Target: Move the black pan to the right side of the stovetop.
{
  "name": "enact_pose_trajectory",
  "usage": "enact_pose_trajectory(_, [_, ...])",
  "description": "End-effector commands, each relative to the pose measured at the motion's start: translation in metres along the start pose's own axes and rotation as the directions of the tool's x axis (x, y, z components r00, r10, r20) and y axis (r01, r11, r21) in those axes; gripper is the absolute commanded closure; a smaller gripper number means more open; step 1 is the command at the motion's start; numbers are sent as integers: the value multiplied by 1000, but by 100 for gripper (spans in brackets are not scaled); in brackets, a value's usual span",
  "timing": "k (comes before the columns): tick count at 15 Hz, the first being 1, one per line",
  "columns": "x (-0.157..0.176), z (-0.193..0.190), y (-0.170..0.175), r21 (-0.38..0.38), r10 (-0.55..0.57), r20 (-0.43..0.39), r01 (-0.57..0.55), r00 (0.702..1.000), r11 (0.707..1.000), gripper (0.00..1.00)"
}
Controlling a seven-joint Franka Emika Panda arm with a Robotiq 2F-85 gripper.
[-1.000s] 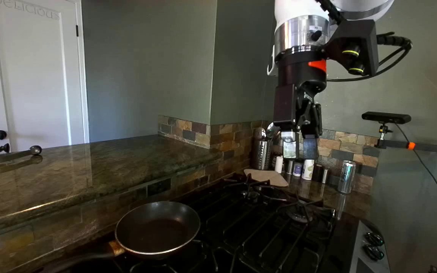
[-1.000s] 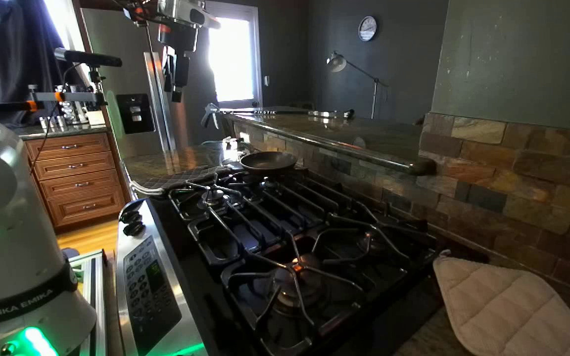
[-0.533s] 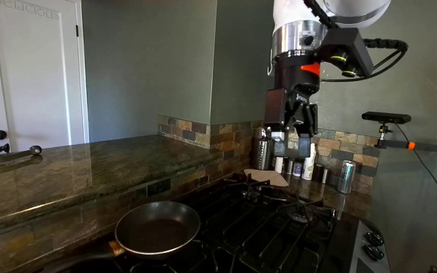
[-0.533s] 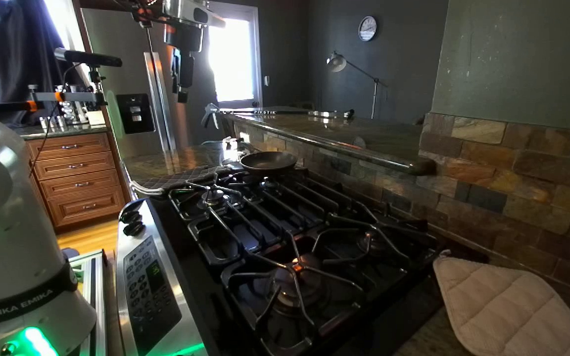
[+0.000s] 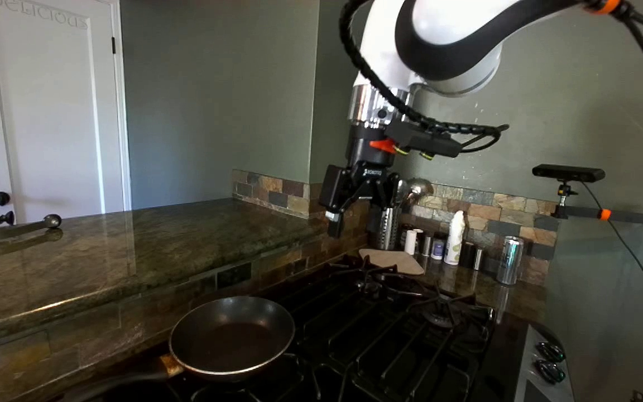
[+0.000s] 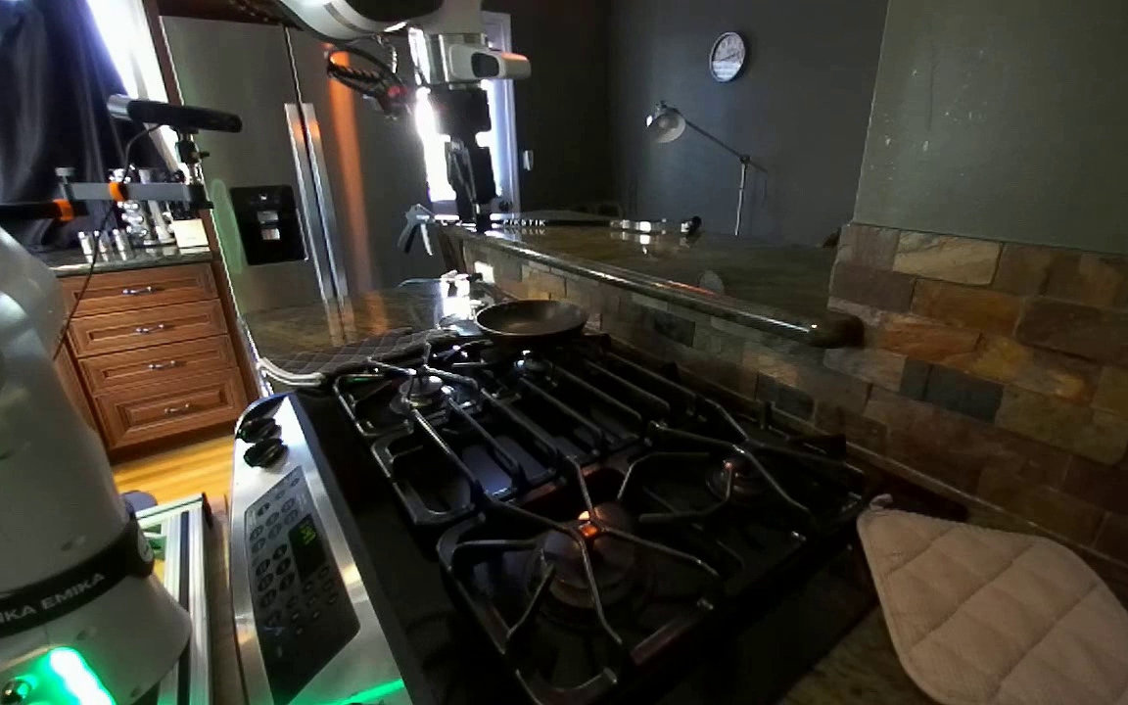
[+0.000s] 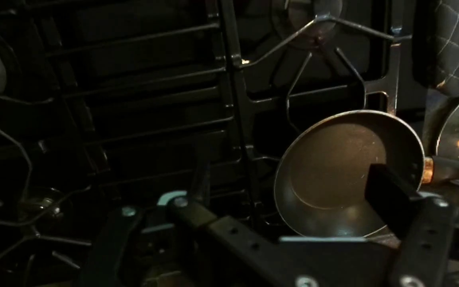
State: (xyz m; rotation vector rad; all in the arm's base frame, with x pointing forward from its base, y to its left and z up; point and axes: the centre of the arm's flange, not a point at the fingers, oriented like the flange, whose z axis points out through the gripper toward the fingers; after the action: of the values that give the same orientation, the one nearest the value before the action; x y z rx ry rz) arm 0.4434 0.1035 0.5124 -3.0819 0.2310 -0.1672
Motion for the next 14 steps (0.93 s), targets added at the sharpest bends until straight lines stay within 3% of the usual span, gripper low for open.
enact_pose_trajectory(1, [43, 40, -15, 13, -79, 15, 79, 997, 997, 0])
enact_pose_trajectory(4, [62, 65, -22, 39, -108, 80, 105, 991, 994, 0])
enact_pose_trajectory(5, [40, 55, -13, 21, -82, 41, 82, 996, 996, 0])
enact_pose_trajectory(10, [56, 69, -19, 29, -98, 65, 97, 993, 995, 0])
enact_pose_trajectory(14, [76, 102, -21, -9, -141, 66, 142, 988, 990, 0])
